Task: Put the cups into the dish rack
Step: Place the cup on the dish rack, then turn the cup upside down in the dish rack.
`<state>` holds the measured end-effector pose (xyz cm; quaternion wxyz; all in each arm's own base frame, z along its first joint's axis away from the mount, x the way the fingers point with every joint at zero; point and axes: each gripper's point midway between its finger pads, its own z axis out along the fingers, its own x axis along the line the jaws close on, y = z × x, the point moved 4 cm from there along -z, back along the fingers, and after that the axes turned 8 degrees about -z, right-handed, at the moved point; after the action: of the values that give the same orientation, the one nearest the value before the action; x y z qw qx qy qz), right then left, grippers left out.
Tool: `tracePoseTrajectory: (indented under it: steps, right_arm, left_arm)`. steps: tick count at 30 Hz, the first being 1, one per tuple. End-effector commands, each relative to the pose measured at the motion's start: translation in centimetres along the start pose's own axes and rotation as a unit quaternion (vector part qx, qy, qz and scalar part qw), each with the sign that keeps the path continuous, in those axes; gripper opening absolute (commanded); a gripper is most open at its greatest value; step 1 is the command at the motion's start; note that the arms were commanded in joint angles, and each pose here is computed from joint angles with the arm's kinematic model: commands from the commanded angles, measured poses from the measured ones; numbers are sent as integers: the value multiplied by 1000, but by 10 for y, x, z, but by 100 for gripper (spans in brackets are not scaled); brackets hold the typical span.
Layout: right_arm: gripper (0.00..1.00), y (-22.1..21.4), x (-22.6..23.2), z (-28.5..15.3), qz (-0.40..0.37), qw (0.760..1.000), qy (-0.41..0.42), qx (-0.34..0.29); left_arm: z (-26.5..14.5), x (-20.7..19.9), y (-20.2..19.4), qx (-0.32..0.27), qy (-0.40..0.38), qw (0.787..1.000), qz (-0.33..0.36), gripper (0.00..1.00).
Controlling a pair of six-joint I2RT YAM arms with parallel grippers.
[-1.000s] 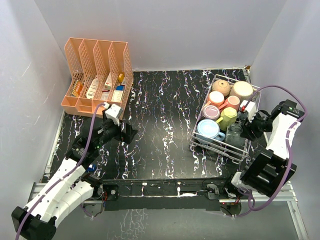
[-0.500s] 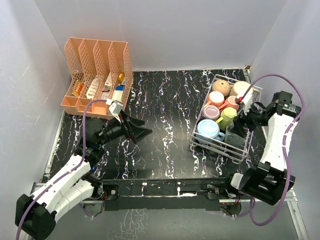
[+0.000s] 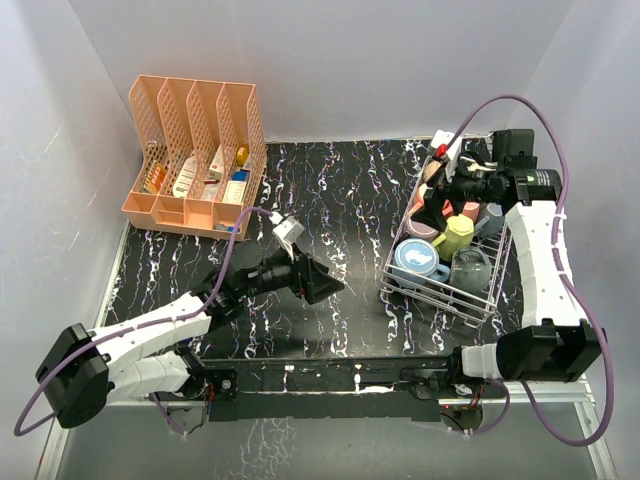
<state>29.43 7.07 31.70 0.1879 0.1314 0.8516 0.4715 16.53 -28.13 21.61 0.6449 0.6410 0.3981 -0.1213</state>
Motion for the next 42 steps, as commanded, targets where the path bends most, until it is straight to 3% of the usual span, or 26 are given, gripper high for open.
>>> tracePoseTrajectory:
  steps: [1,6,9,18,31,37,42]
  right_arm:
    - [100,15,-4,-15,-96,994,-44,-17]
    - [96,-33,-10,-41,-49,995,-21,87]
    - [93,-64,-15,-69,-37,987,-60,144]
    - [90,-141,-3,-127,-6,964,-116,239]
    - [88,-174,10,-104,30,975,-65,208]
    - [76,-178,-5,-97,24,981,-53,183]
    - [75,-180,-5,-91,19,985,-44,168]
  left_arm:
    - [13,-15,17,-55,-7,998,-9,76]
    - [26,-13,10,-67,3,996,-51,74]
    - [33,-11,5,-61,4,995,-74,73]
    - [29,-9,-3,-50,10,995,-82,73]
    - [15,-6,-8,-52,21,995,-80,73]
    - [16,-5,-8,-52,24,995,-82,72]
    - [16,-4,-10,-50,26,995,-82,72]
